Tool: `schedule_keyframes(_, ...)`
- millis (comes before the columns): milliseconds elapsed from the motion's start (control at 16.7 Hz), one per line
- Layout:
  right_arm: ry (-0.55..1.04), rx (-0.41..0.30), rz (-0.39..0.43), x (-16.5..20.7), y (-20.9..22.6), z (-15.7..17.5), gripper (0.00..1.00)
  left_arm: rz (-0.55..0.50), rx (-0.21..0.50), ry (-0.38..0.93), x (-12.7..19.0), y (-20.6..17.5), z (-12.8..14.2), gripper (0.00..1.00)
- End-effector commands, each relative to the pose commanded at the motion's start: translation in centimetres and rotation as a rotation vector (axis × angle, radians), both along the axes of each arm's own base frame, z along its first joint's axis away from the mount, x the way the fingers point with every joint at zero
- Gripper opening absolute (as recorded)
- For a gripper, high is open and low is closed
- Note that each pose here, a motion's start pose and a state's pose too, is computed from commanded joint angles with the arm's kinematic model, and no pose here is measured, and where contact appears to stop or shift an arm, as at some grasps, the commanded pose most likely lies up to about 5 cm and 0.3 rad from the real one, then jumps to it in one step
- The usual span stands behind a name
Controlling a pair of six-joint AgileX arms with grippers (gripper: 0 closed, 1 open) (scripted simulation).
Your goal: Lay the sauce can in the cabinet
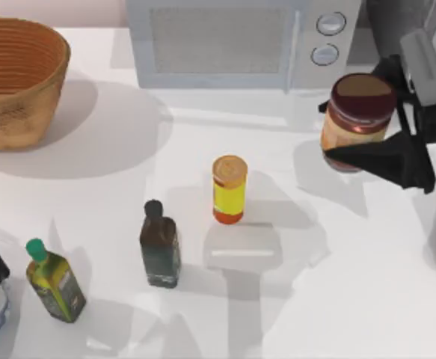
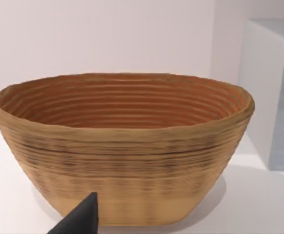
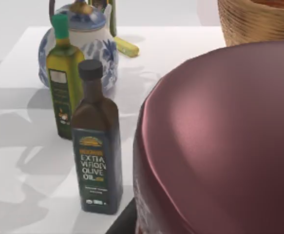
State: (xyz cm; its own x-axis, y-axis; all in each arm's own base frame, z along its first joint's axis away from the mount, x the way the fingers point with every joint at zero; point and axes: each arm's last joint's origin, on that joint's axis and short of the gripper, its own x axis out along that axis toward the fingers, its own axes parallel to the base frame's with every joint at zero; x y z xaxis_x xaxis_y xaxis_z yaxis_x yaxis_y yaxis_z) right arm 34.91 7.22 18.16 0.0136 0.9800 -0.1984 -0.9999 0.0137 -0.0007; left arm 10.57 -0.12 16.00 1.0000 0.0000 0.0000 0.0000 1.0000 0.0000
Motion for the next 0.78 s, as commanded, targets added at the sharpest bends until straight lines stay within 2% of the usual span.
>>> schedule_keyframes(300, 0.003, -0.001, 0.001, 0.0, 0.1, -0.2, 0.0, 0.0, 0.0, 0.0, 0.0, 0.0, 0.0, 1.0)
schedule_keyframes(420, 0.008, -0.02, -0.024, -0.5, -0.2, 0.2, 0.0, 0.0, 0.0, 0.0, 0.0, 0.0, 0.0, 1.0)
schedule_keyframes(600, 0.007, -0.084, -0.116, -2.7, -1.0, 1.8, 0.0, 0.0, 0.0, 0.0, 0.0, 0.0, 0.0, 1.0)
schedule_keyframes(780, -0.019, -0.164, -0.279, -6.4, -2.2, 4.1, 0.0, 0.0, 0.0, 0.0, 0.0, 0.0, 0.0, 1.0)
